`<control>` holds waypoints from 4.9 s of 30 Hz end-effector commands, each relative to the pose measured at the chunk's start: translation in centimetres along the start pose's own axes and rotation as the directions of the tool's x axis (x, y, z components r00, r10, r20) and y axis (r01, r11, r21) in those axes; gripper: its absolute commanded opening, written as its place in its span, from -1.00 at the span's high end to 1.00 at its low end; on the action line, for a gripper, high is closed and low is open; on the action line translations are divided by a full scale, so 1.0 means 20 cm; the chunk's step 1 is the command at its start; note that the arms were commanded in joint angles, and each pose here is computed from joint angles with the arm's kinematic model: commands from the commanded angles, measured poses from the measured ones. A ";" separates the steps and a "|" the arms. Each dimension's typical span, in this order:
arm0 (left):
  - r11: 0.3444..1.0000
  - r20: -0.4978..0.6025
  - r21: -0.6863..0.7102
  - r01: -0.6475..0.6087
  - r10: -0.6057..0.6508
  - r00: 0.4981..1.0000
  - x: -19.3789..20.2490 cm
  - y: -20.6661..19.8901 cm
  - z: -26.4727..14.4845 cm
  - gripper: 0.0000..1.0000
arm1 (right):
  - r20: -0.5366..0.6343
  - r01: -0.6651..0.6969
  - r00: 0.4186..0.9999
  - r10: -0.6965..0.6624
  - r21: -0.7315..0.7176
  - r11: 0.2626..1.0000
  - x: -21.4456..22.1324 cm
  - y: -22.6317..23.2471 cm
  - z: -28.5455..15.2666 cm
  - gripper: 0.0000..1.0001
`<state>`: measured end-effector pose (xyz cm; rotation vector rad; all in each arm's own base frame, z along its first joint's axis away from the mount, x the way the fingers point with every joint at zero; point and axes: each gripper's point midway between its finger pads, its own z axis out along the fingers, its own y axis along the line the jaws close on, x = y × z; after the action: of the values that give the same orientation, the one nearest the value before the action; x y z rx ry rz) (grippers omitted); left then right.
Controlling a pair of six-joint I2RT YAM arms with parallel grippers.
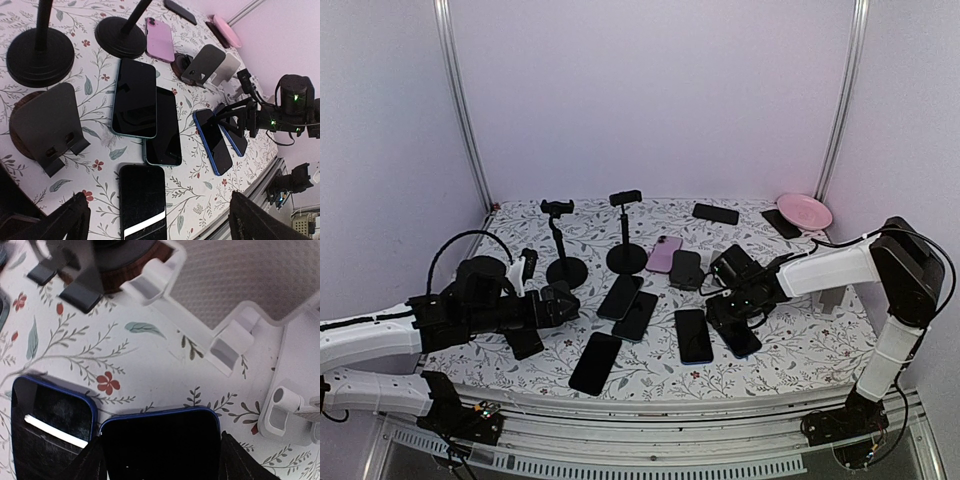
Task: Place the phone on the phone stand
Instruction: Pick up the phone at the center of the board, then place the phone on the phone stand.
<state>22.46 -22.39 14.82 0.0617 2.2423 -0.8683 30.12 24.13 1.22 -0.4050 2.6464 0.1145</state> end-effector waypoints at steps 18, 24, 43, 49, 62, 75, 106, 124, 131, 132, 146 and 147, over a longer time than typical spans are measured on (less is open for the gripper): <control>1.000 0.020 0.027 0.009 -0.010 1.000 -0.04 -0.03 0.00 -0.93 | 0.244 -0.130 0.964 0.110 0.069 0.989 -0.24 -0.14 -0.42 -0.07; 0.999 0.022 0.031 0.009 -0.010 1.000 -0.04 -0.03 -0.01 -0.93 | 0.373 -0.236 0.915 0.155 0.182 0.954 -0.35 -0.27 -0.54 -0.07; 0.999 0.020 0.038 0.010 -0.011 1.000 -0.04 -0.04 -0.02 -0.93 | 0.717 -0.502 0.646 0.263 0.139 0.854 -0.67 -0.52 -0.75 -0.12; 0.999 0.022 0.038 0.009 -0.010 1.000 -0.04 -0.04 -0.02 -0.93 | 0.778 -0.508 0.581 0.239 0.117 0.853 -0.66 -0.55 -0.73 -0.13; 1.000 0.014 0.014 -0.005 0.005 1.000 -0.05 -0.02 -0.03 -0.93 | 0.850 -0.582 0.464 0.250 0.080 0.809 -0.59 -0.65 -0.69 -0.06; 1.000 0.004 0.017 -0.008 0.008 1.000 -0.08 -0.03 0.01 -0.93 | 0.921 -0.512 0.320 0.223 -0.030 0.858 -0.58 -0.62 -0.79 -0.09; 1.000 0.006 0.021 -0.006 0.006 1.000 -0.08 -0.02 0.02 -0.93 | 0.982 -0.465 0.171 0.075 0.013 0.885 -0.46 -0.56 -0.79 0.00; 1.000 0.006 0.030 -0.005 0.005 1.000 -0.08 -0.01 0.03 -0.93 | 0.972 -0.518 0.105 0.210 -0.126 0.846 -0.55 -0.53 -0.84 0.06; 1.000 0.009 0.024 -0.012 0.012 1.000 -0.09 -0.01 0.01 -0.93 | 0.962 -0.551 0.105 0.253 -0.156 0.820 -0.52 -0.55 -0.77 0.06; 1.000 0.007 0.022 -0.014 0.014 1.000 -0.09 -0.01 0.01 -0.93 | 0.961 -0.551 0.108 0.253 -0.154 0.821 -0.52 -0.54 -0.76 0.07; 1.000 0.014 0.018 -0.012 0.011 1.000 -0.10 0.00 -0.01 -0.93 | 0.972 -0.543 0.121 0.203 -0.106 0.833 -0.46 -0.55 -0.74 0.05; 1.000 0.015 0.019 -0.011 0.011 1.000 -0.10 0.00 -0.01 -0.93 | 0.972 -0.543 0.123 0.200 -0.103 0.833 -0.46 -0.55 -0.74 0.04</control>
<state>23.49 -22.02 15.35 0.0729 2.2411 -0.8791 35.82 14.61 14.34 0.2916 1.4966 -0.0285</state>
